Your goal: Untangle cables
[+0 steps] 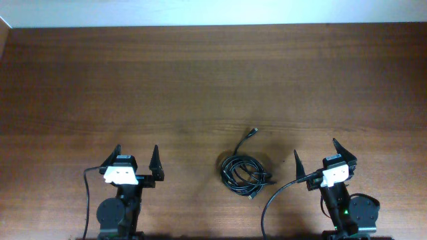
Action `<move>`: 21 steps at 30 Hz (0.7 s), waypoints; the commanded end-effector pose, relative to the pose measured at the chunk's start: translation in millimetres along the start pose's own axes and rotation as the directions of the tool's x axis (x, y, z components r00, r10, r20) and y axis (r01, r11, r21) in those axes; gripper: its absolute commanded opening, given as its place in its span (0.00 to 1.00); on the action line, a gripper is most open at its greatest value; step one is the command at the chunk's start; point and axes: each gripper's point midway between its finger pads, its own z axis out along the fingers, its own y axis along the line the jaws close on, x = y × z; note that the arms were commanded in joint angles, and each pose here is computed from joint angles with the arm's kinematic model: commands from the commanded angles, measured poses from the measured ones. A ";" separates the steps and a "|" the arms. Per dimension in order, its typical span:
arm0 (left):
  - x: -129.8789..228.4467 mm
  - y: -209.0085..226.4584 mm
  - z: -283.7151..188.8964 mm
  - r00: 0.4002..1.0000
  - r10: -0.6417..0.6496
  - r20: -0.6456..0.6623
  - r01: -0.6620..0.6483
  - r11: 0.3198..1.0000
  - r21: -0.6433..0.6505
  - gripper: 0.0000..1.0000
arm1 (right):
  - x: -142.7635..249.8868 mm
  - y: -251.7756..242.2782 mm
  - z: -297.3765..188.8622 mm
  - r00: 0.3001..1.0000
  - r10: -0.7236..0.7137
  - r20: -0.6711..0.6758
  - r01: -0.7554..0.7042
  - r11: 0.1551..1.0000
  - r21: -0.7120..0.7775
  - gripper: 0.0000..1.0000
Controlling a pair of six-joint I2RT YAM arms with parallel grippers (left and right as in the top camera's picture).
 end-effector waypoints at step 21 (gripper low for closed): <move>-58.5 -82.8 -66.9 0.934 -0.105 -0.342 0.235 0.901 0.365 0.99 | 2.8 1.3 0.2 1.000 0.006 -0.006 -0.006 1.000 -0.003 0.98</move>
